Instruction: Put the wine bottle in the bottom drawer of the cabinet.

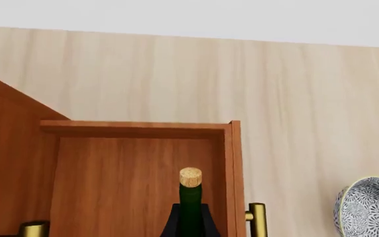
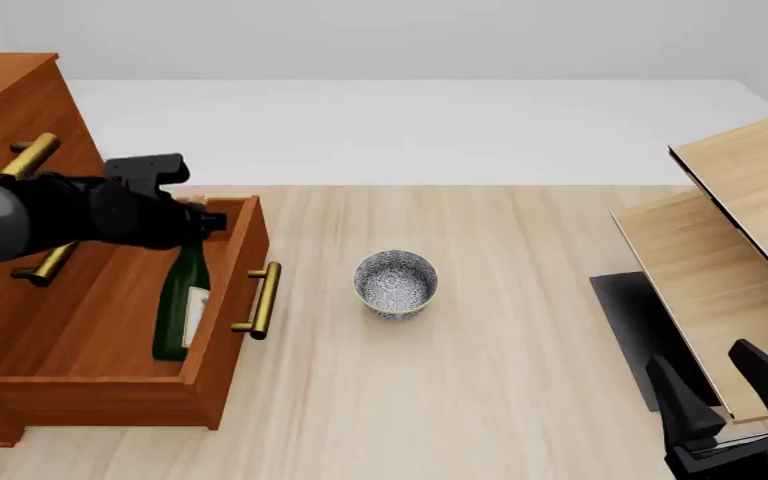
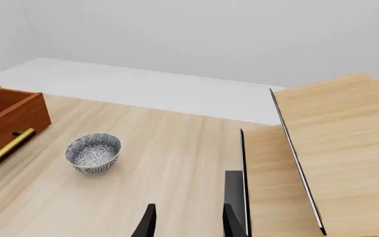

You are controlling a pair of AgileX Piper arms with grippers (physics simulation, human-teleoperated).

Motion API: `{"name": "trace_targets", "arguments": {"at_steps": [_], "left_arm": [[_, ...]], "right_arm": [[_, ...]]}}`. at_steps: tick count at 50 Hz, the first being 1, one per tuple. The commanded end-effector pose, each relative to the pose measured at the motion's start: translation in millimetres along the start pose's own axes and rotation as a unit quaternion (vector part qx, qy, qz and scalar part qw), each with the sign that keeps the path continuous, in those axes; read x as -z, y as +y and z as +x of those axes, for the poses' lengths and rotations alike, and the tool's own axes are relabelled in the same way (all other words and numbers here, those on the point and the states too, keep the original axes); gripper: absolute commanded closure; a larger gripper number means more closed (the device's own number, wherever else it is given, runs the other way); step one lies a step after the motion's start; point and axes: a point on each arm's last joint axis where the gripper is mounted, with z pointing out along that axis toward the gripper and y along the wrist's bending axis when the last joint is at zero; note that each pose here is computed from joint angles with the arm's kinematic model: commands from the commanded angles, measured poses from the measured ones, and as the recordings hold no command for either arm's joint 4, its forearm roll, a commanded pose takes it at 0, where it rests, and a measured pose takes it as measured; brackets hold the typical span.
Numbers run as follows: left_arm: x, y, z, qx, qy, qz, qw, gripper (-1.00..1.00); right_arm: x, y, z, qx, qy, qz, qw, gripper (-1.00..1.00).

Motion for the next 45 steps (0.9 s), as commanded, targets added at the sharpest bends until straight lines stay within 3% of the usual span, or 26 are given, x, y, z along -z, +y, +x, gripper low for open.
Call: {"name": "trace_targets", "arguments": {"at_steps": [1, 21, 45], "left_arm": [[-23.0, 6.9, 32.7, -0.021, 0.067, -0.014, 0.9975, 1.0], [-36.1, 12.3, 37.7, -0.02, 0.077, -0.018, 0.9967, 1.0], [-31.7, 14.1, 36.2, -0.013, 0.068, -0.02, 0.9974, 1.0]], "right_arm": [[-0.2, 0.0, -0.2, -0.002, -0.001, 0.0, 1.0, -1.0], [-0.3, 0.0, -0.3, -0.002, -0.001, 0.0, 1.0, -1.0], [-0.1, 0.0, -0.2, -0.001, -0.001, 0.0, 1.0, -1.0]]}}
